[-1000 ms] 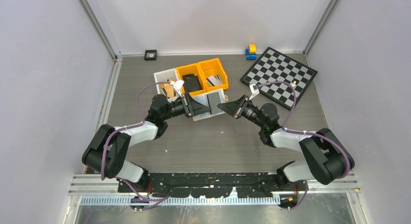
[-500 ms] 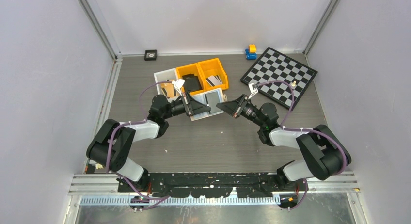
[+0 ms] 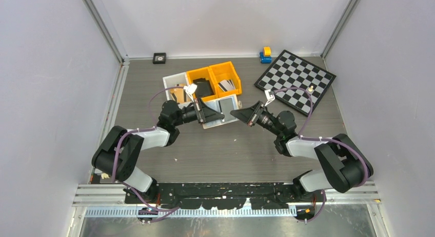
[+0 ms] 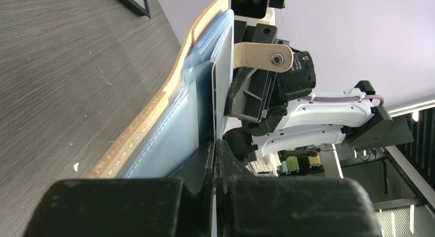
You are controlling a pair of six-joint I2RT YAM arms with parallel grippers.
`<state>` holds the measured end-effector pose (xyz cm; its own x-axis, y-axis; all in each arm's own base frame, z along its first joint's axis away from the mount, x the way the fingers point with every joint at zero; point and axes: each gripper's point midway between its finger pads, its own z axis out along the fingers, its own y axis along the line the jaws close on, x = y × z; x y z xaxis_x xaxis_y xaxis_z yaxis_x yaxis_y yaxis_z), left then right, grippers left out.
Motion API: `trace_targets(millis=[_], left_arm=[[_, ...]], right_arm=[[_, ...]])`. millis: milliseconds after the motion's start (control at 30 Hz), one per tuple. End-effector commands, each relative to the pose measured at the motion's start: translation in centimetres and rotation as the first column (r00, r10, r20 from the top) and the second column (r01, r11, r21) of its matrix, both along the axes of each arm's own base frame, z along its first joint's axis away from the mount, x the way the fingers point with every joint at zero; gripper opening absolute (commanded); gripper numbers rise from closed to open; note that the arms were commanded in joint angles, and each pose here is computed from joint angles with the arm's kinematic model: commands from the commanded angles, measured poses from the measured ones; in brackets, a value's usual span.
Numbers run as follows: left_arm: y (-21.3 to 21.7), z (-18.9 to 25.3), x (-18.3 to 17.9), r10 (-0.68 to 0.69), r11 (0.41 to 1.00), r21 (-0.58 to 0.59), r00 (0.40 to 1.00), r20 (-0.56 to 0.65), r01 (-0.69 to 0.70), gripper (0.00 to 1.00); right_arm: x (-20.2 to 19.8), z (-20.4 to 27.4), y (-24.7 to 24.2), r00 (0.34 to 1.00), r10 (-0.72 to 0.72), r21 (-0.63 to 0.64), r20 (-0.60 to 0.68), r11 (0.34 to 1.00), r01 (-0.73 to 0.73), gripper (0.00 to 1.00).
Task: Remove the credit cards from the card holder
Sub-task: Remove the credit card from the card holder.
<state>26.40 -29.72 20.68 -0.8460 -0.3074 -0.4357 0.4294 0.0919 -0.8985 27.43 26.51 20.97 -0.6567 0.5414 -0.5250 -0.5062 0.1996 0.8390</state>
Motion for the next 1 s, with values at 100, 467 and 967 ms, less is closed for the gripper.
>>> trace_targets(millis=[100, 467, 967], left_arm=[[0.3, 1.2, 0.8, 0.013, 1.000, -0.018, 0.998, 0.056, -0.012, 0.00], [0.1, 1.4, 0.7, -0.018, 0.999, -0.043, 0.999, 0.044, 0.020, 0.00], [0.0, 1.5, 0.6, -0.029, 0.998, -0.057, 0.999, 0.041, 0.031, 0.06]], right_arm=[[0.8, 3.2, -1.6, 0.992, -0.073, 0.076, 0.100, 0.995, 0.065, 0.12], [0.6, 3.5, -0.6, 0.995, 0.001, 0.104, 0.099, 0.995, -0.011, 0.27], [0.8, 3.3, -0.3, 0.997, 0.019, 0.120, 0.081, 0.992, -0.029, 0.01]])
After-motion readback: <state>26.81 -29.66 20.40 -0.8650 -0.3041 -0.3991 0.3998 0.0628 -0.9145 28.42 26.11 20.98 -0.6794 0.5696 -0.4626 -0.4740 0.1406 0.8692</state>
